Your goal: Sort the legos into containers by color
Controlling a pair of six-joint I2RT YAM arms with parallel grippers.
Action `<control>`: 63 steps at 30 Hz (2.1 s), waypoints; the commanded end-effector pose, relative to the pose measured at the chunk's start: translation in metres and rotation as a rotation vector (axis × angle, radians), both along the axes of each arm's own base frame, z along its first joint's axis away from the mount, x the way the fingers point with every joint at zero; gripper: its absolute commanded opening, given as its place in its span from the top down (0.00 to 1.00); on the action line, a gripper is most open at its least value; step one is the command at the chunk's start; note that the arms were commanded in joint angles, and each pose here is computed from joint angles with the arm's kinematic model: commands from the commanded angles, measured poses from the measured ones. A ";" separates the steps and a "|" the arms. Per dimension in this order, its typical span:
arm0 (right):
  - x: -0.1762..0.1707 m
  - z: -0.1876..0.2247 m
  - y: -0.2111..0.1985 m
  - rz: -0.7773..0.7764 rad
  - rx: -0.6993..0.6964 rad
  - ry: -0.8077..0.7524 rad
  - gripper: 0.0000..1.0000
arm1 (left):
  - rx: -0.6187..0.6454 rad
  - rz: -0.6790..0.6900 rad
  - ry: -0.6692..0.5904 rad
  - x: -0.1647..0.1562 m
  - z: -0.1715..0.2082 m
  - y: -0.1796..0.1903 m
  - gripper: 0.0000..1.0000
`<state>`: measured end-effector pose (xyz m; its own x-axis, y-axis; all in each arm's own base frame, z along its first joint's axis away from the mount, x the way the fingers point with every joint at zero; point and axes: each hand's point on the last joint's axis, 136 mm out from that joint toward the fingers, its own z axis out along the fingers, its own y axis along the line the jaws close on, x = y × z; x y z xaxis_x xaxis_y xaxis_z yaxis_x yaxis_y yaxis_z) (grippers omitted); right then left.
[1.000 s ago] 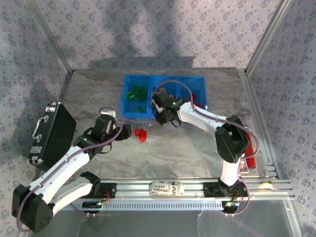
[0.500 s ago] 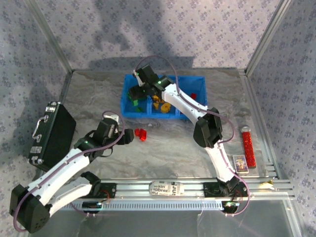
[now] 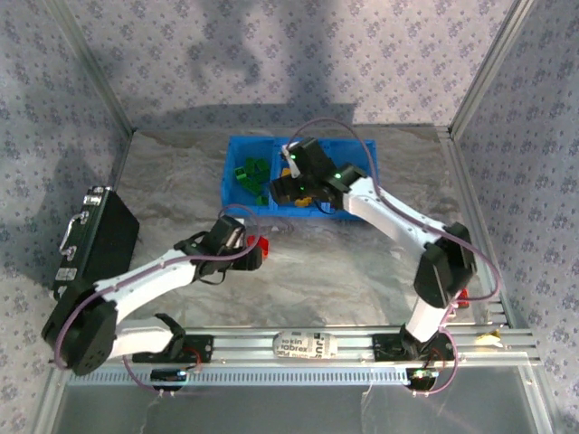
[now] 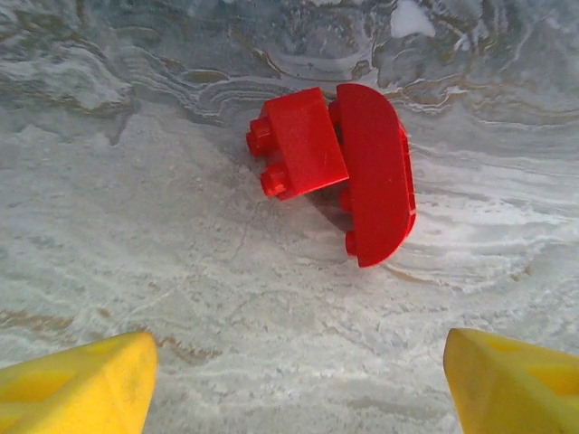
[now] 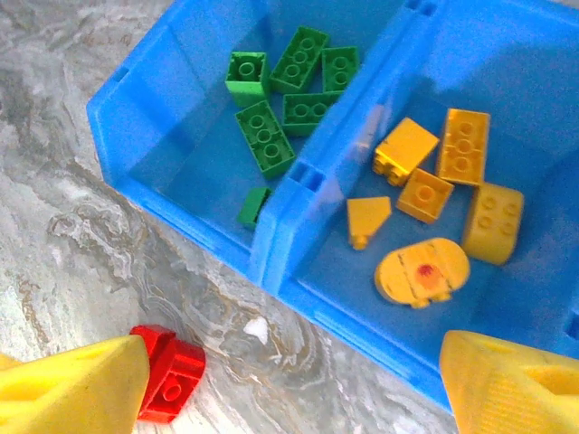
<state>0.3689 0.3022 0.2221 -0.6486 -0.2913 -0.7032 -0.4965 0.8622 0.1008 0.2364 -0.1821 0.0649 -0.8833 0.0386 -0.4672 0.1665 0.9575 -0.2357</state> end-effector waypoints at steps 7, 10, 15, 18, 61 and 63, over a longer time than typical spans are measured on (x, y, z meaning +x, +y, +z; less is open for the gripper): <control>-0.015 -0.017 -0.054 -0.124 0.059 0.020 0.16 | -0.022 -0.045 0.033 0.029 -0.003 -0.041 0.32; -0.019 -0.021 -0.064 -0.141 0.062 0.024 0.15 | -0.025 -0.047 0.048 0.034 -0.009 -0.049 0.36; -0.025 -0.031 -0.081 -0.172 0.061 0.037 0.16 | -0.001 -0.064 0.080 0.040 -0.022 -0.060 0.43; -0.028 -0.033 -0.088 -0.185 0.067 0.036 0.16 | 0.009 -0.071 0.095 0.043 -0.028 -0.066 0.48; -0.099 -0.002 -0.220 -0.482 0.180 -0.080 0.22 | 0.312 -0.448 -0.148 0.142 0.110 -0.243 0.32; -0.097 -0.003 -0.221 -0.478 0.184 -0.076 0.21 | 0.371 -0.497 -0.151 0.127 0.112 -0.237 0.33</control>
